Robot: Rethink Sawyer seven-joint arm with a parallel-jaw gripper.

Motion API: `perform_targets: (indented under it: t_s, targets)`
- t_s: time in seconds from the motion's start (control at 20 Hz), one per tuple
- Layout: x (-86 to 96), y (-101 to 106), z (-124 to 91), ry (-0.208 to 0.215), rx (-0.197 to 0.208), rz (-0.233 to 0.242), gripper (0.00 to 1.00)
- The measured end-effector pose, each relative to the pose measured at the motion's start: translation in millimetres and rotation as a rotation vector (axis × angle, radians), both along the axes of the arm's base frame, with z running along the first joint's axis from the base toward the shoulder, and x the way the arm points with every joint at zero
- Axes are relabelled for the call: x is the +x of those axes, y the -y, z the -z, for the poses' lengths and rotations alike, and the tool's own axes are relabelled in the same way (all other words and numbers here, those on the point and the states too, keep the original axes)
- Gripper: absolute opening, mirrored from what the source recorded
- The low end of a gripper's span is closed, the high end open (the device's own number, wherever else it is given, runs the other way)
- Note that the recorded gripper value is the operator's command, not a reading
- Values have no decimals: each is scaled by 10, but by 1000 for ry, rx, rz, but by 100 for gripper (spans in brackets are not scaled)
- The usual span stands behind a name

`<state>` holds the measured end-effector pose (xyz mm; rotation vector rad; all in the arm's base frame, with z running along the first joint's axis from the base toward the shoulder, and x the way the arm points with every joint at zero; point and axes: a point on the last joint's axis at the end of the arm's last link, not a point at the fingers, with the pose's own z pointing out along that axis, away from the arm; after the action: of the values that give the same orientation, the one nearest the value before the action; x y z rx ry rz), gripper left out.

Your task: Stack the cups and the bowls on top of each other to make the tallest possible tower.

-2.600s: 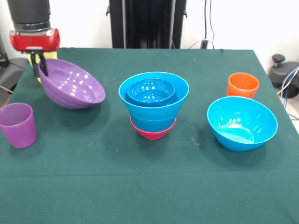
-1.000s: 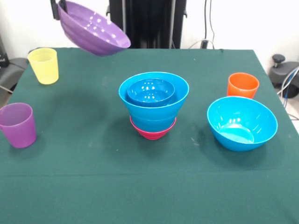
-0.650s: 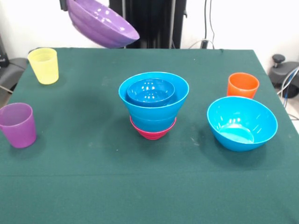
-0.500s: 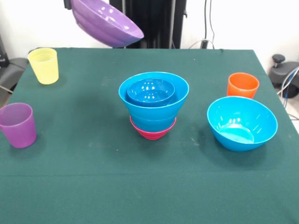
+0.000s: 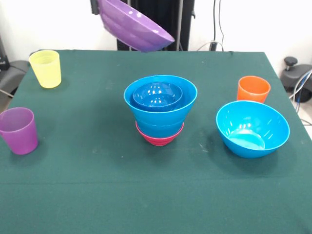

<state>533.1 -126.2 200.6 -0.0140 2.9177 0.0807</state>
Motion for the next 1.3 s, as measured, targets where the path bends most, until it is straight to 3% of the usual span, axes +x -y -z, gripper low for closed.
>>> perform_targets:
  t_s: [0.15,0.5,1.3]
  targets:
    - [73,-256,49,25,10,-35,0]
    - [124,-527,151,50,33,-64,0]
    - [152,-511,147,55,25,-55,0]
